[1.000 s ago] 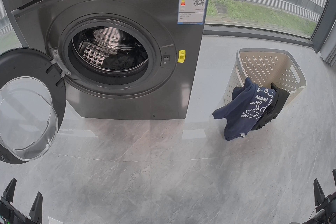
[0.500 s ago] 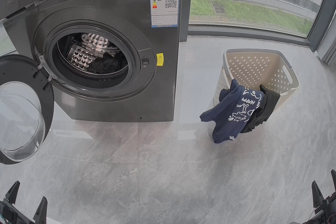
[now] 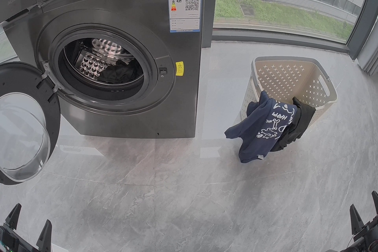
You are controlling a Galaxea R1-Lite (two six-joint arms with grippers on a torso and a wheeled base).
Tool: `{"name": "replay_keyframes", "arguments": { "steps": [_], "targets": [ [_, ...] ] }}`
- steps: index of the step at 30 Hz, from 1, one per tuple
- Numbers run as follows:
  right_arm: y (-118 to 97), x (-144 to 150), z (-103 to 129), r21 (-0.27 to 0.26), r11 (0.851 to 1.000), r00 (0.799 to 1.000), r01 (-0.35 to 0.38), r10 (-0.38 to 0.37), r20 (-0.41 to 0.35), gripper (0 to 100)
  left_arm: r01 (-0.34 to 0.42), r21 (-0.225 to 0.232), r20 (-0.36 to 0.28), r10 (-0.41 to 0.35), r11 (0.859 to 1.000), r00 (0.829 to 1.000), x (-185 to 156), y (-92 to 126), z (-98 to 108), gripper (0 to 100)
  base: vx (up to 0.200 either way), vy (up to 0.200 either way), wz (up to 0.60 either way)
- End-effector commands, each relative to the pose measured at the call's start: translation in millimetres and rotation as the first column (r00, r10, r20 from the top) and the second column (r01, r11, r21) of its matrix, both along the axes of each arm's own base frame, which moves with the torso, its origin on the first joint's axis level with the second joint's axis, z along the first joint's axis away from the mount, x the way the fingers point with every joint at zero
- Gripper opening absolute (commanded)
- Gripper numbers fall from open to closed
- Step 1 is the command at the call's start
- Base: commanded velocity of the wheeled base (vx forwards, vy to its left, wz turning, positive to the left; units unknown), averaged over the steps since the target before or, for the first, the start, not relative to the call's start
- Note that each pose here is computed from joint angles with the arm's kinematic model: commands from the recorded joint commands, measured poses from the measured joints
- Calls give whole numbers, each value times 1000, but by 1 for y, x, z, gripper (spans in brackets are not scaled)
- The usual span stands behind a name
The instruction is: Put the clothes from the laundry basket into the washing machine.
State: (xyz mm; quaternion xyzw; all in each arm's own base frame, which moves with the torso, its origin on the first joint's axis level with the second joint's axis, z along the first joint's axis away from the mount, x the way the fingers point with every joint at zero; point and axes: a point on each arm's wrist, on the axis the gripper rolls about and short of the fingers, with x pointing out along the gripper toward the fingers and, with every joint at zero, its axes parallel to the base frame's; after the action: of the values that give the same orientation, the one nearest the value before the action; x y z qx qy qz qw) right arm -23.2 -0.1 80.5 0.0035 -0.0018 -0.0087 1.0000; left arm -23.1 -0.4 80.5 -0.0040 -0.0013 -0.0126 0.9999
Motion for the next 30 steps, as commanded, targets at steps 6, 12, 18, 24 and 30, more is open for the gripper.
{"name": "replay_keyframes", "arguments": {
  "steps": [6,12,18,24,30],
  "targets": [
    [0,0,-5,-1,1000,1000,-1,1,-7,100,-2,-7,-14,2,1000,1000,1,0,-4,100,0,-200,0],
    [0,0,-5,-1,1000,1000,-1,1,-7,100,-2,-6,-12,2,1000,1000,1,0,-5,100,0,-200,0],
    [0,0,-5,-1,1000,1000,-1,1,-5,100,-2,-6,-14,2,1000,1000,1,0,-4,100,0,-200,0],
    [0,0,-5,-1,1000,1000,-1,1,-7,100,-2,-4,-14,2,1000,1000,1,0,-4,100,0,-200,0],
    [0,0,-5,-1,1000,1000,-1,1,-7,100,-2,-3,-14,2,1000,1000,1,0,-4,100,0,-200,0]
  ]
}}
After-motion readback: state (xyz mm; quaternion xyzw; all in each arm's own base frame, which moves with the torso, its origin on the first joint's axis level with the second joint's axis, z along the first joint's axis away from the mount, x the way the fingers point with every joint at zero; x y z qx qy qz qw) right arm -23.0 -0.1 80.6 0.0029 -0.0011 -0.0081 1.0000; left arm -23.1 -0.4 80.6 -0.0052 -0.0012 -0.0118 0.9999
